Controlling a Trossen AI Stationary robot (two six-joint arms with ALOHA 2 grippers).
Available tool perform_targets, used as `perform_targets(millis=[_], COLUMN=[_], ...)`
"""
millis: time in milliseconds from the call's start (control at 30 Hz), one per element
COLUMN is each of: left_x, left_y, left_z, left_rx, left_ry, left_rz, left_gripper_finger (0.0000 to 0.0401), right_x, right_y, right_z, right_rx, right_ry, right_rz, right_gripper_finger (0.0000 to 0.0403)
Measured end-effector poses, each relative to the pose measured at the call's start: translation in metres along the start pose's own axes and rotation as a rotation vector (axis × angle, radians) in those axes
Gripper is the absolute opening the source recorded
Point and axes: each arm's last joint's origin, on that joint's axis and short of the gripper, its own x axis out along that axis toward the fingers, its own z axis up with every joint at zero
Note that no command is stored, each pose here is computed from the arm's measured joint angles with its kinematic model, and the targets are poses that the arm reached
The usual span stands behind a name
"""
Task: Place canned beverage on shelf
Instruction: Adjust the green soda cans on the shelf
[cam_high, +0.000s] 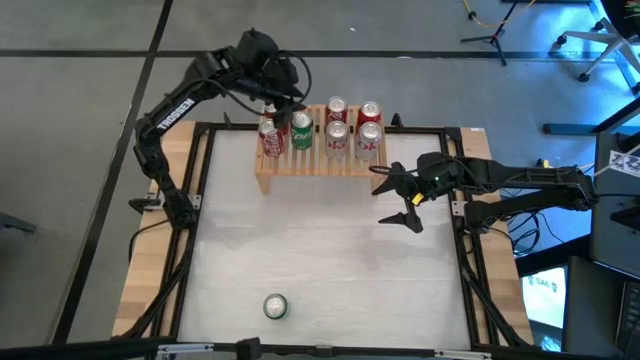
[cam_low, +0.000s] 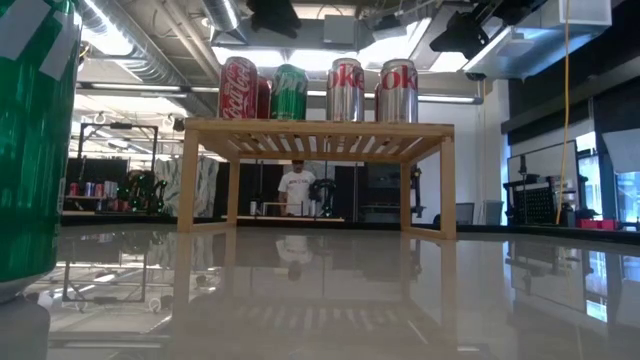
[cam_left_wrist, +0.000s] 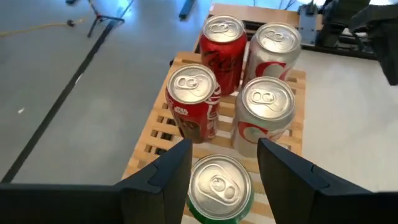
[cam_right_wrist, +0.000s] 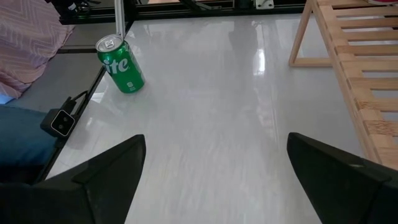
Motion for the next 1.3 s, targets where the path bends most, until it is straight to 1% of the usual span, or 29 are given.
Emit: perform_targets(millis=[33,100,167,233,500,1300], left_x=[0.0002,0.0006,0.0007,0.0008,0.0009,0.0017], left_y=[-0.0006,-0.0011,-0.0012,-0.0018,-0.0023,-0.0061], left_z=[0.0002,0.0003,0.0003,0.0005,0.0008,0.0020], left_rx=[-0.020,-0.062,-0.062,-0.049,-0.044,-0.052], left_ry=[0.005,0.021,0.036,0.044,0.047,0.040], left_rz=[0.019,0.101,0.175,0.211,0.232,0.221], left_gripper_finger=[0.0173,0.0173,0.0173,0.0173,0.0173,0.0173], right_x=[0.0000,0.0000,0.0000,0.0000,0.0000,-0.0001], right_y=[0.0001,0.0001,0.0001,0.0000,0.0001,0.0000], right_z=[0.0000,0.0000,0.0000,0.0000,-0.0001,-0.0001], right_rx=[0.000,0.000,0.000,0.000,0.000,0.004], right_ry=[0.000,0.000,0.000,0.000,0.001,0.000], right_rz=[0.000,0.000,0.000,0.000,0.000,0.000], right_gripper_finger=[0.0386,0.0386,0.0386,0.0386,0.0386,0.0386])
